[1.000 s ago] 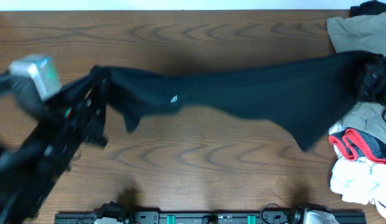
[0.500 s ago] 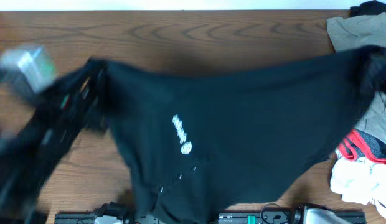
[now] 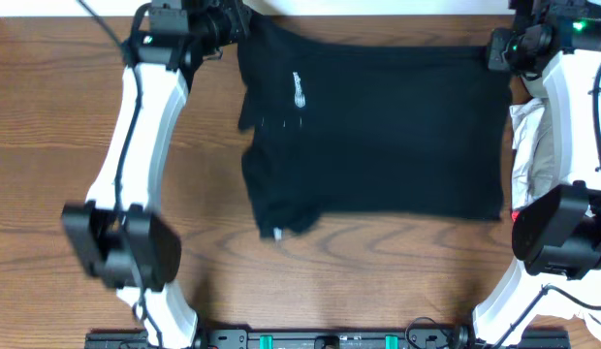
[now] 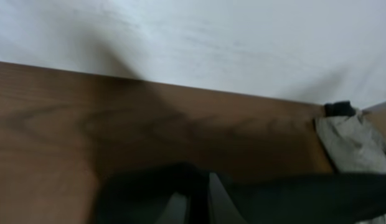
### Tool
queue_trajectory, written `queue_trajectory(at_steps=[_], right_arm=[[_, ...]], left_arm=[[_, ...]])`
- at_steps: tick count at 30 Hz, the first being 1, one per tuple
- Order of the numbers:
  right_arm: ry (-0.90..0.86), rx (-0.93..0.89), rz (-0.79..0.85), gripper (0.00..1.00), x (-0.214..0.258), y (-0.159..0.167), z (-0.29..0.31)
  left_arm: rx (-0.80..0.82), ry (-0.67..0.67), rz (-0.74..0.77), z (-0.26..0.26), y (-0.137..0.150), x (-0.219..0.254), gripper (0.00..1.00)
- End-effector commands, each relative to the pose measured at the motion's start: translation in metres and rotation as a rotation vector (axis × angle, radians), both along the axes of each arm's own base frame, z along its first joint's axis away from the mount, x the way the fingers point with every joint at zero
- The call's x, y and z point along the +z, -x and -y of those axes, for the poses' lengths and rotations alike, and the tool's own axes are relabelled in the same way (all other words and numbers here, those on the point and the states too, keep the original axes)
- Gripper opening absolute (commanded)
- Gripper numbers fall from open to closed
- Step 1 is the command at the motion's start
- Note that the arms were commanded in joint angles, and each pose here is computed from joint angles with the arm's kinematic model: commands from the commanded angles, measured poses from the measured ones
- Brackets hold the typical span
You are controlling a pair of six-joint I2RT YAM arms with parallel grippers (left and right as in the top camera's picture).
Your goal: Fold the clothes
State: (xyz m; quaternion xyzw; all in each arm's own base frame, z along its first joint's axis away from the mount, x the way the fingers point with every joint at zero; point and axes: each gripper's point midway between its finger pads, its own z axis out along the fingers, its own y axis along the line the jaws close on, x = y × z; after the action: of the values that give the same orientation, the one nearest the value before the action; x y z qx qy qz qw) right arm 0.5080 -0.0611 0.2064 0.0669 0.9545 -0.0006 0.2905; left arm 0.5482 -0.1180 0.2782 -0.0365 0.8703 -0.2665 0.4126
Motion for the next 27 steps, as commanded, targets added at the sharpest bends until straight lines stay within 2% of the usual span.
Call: queue_trajectory(at_steps=[1, 4, 6, 10, 15, 20, 23, 27], right_arm=[[-0.002, -0.034, 0.256, 0.01, 0.104, -0.010, 0.003], [0.003, -0.037, 0.362, 0.01, 0.160, -0.004, 0.001], [0.006, -0.031, 0.393, 0.01, 0.183, 0.004, -0.003], [-0.001, -0.033, 0.324, 0.01, 0.182, 0.026, -0.005], [-0.003, -0.063, 0.003, 0.01, 0.116, 0.070, -0.003], [0.025, -0.087, -0.287, 0.01, 0.055, 0.111, 0.002], [0.016, -0.084, -0.434, 0.01, 0.024, 0.133, 0.000], [0.009, -0.064, -0.605, 0.01, -0.014, 0.160, -0.003]], left_arm=[[-0.045, 0.094, 0.308, -0.006, 0.003, 0.140, 0.06], [-0.055, 0.093, 0.442, -0.015, 0.022, 0.207, 0.06], [-0.064, 0.098, 0.463, -0.018, 0.040, 0.232, 0.06], [-0.086, 0.057, 0.382, -0.019, 0.072, 0.231, 0.06], [-0.116, 0.004, 0.003, -0.019, 0.112, 0.147, 0.06], [-0.205, -0.062, -0.441, -0.021, 0.167, 0.050, 0.06], [-0.247, -0.072, -0.657, -0.022, 0.196, 0.007, 0.06], [-0.283, -0.066, -0.855, -0.023, 0.222, -0.036, 0.06]])
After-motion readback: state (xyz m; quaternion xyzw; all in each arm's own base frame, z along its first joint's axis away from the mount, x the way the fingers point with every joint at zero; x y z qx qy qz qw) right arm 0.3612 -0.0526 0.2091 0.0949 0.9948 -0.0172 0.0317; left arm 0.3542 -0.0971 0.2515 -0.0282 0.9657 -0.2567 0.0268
